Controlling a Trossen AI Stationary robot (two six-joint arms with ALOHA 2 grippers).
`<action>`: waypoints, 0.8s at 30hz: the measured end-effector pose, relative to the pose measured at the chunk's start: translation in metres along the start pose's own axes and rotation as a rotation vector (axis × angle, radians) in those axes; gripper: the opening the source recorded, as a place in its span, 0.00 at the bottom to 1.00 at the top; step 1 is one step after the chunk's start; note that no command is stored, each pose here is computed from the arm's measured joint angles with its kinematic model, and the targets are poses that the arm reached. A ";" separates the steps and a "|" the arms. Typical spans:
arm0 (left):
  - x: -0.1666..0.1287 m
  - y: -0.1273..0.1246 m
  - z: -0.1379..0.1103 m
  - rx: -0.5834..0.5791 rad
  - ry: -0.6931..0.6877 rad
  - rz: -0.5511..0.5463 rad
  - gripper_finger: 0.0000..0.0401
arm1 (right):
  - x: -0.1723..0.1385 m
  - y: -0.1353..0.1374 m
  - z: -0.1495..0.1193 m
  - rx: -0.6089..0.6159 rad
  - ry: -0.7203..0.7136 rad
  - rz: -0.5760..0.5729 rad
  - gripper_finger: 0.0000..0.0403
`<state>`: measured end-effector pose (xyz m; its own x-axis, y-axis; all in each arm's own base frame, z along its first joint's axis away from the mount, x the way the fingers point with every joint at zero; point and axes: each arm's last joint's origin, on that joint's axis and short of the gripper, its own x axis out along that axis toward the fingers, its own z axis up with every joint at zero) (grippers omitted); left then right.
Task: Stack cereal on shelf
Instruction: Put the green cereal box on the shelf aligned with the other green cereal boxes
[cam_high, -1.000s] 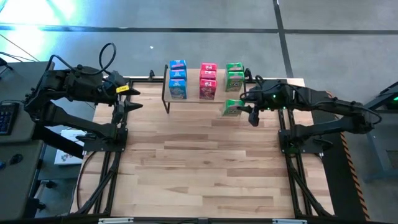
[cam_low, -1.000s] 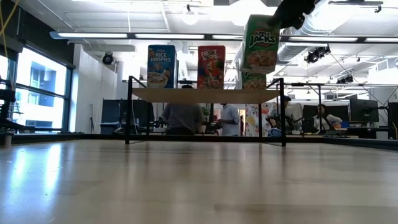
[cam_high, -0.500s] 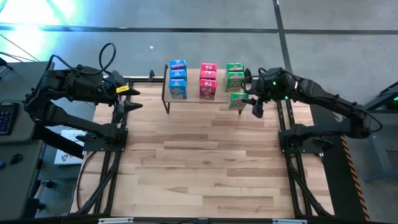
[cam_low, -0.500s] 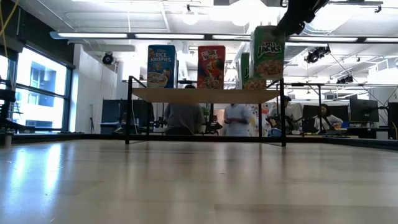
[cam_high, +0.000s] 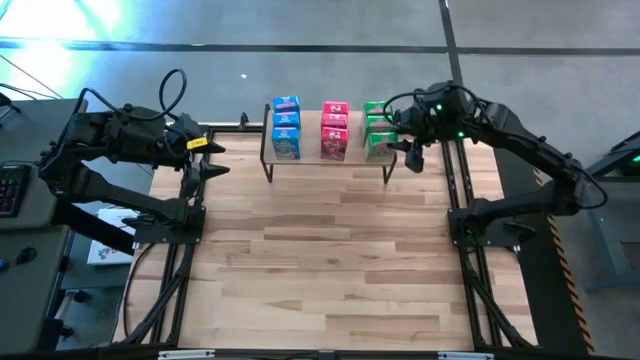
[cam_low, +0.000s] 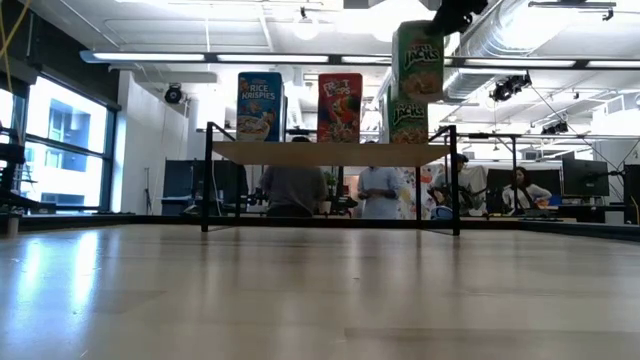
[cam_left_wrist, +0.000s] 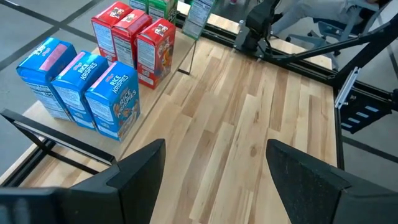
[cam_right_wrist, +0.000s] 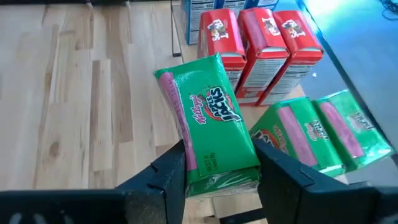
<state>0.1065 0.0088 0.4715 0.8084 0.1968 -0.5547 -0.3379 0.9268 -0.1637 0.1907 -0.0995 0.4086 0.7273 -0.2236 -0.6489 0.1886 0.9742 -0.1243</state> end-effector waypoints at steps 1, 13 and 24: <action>0.000 0.000 0.000 0.000 0.000 0.000 0.67 | 0.002 -0.002 -0.001 0.007 -0.001 0.007 0.37; 0.000 0.000 0.000 0.000 0.000 0.000 0.67 | 0.035 -0.015 -0.026 0.066 0.015 0.011 0.37; 0.000 0.000 0.000 0.000 0.000 0.000 0.67 | 0.040 -0.025 -0.032 0.088 0.002 -0.025 0.37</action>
<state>0.1064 0.0088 0.4715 0.8086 0.1968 -0.5544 -0.3378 0.9268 -0.1638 0.1939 -0.1316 0.3618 0.7200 -0.2478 -0.6482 0.2641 0.9616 -0.0742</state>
